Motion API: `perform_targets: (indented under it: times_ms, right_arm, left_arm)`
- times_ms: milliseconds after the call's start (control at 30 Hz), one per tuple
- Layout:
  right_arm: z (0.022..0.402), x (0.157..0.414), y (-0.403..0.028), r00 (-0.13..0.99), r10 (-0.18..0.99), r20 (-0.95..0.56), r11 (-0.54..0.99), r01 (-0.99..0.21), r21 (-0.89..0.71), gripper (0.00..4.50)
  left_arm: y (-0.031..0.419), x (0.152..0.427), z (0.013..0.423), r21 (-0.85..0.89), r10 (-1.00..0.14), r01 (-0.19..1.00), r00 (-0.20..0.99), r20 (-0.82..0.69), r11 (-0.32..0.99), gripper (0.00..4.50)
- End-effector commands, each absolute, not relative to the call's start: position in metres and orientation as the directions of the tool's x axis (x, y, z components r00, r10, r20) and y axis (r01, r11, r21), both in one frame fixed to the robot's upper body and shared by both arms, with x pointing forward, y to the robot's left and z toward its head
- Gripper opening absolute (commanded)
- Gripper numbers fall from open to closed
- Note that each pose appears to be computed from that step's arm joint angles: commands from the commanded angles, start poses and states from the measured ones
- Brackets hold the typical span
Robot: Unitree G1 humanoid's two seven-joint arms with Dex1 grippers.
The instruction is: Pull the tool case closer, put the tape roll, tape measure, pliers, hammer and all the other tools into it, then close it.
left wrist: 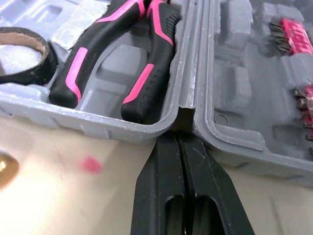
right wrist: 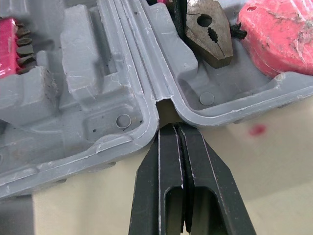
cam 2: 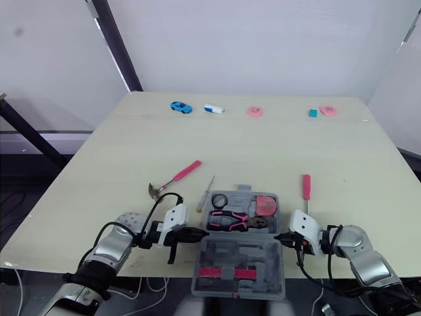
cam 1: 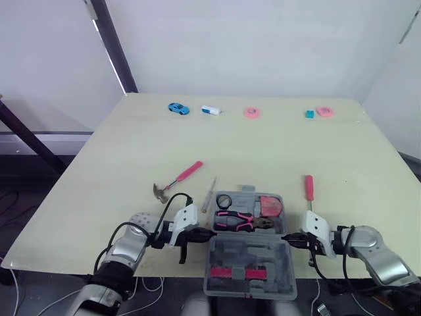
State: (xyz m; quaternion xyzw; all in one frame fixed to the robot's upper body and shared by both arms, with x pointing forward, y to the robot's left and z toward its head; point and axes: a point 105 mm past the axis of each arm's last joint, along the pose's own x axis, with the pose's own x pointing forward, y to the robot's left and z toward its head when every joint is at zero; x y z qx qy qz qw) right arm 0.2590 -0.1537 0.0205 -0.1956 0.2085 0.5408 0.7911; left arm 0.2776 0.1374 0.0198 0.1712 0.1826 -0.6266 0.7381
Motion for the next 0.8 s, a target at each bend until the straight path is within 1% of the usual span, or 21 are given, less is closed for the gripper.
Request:
perform_targets:
  times_ms: [33,633,800]
  right_arm:
    - [0.041,0.272,-0.146,0.367,0.801,-0.473,0.333,-0.930,-0.158,0.00]
    - [0.045,0.303,-0.131,0.435,0.796,-0.420,0.381,-0.900,-0.210,0.00]
    - [0.046,0.309,-0.131,0.455,0.789,-0.413,0.395,-0.891,-0.225,0.00]
  left_arm:
    - [0.123,0.285,0.027,0.069,-0.870,0.991,0.135,-0.474,0.116,0.05]
    - [0.133,0.327,0.042,0.170,-0.833,0.955,0.296,-0.467,0.243,0.05]
    - [0.131,0.331,0.042,0.169,-0.835,0.957,0.289,-0.469,0.236,0.05]
